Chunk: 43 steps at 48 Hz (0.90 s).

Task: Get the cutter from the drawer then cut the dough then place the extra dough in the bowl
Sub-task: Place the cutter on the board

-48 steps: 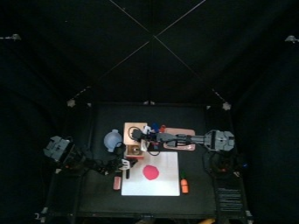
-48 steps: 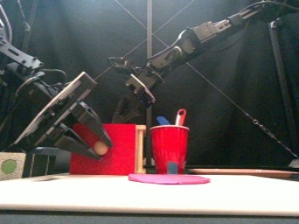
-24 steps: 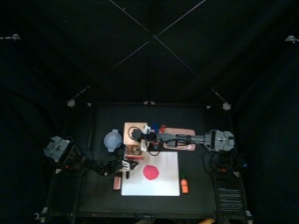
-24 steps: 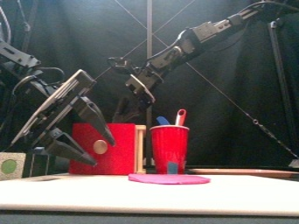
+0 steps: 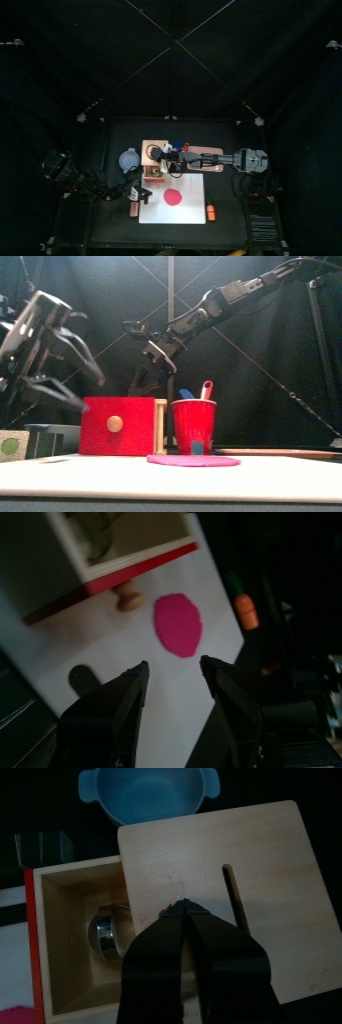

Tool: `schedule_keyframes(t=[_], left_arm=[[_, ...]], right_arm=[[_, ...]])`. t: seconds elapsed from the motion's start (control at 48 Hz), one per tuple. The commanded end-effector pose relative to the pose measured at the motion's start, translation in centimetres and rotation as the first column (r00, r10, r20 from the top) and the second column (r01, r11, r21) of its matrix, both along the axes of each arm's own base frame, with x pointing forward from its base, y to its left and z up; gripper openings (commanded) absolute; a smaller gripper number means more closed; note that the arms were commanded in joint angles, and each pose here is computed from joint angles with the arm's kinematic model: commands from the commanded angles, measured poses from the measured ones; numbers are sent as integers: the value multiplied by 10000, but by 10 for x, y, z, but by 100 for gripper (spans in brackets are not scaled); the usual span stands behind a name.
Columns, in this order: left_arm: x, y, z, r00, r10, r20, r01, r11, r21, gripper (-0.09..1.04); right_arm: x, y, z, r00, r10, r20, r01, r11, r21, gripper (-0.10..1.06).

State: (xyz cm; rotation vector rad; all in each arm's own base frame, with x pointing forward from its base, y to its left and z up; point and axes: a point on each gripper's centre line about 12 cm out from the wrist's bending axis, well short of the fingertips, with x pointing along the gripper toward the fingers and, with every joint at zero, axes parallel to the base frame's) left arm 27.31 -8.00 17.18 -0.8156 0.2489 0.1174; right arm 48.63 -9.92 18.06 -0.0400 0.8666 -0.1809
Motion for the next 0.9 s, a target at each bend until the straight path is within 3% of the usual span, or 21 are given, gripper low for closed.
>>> schedule_keyframes(t=[0.021, 0.271, 0.5, 0.646, 0.896], left_arm=[[1, 12, 26, 9912, -588, 1190, 448, 9921, 1173, 74], [-7, 63, 32, 9875, 298, 1549, -719, 9591, 2739, 69], [-24, 95, 37, 9839, 442, 1729, -1276, 8519, 5080, 69], [-36, 112, 35, 9820, 928, 1644, -1723, 7964, 5797, 69], [-48, 124, 26, 9817, 1331, 1361, -1893, 7602, 6215, 69]], right_arm=[[1, 16, -4, 9993, 253, -259, -250, 9996, 98, 5], [8, 33, 34, 9980, 611, 178, -609, 9981, -91, 6], [8, 46, 69, 9934, 840, 784, -827, 9964, -196, 8], [10, 42, 70, 9928, 800, 897, -779, 9966, -262, 13], [4, 50, 76, 9956, 822, 452, -819, 9966, -87, 29]])
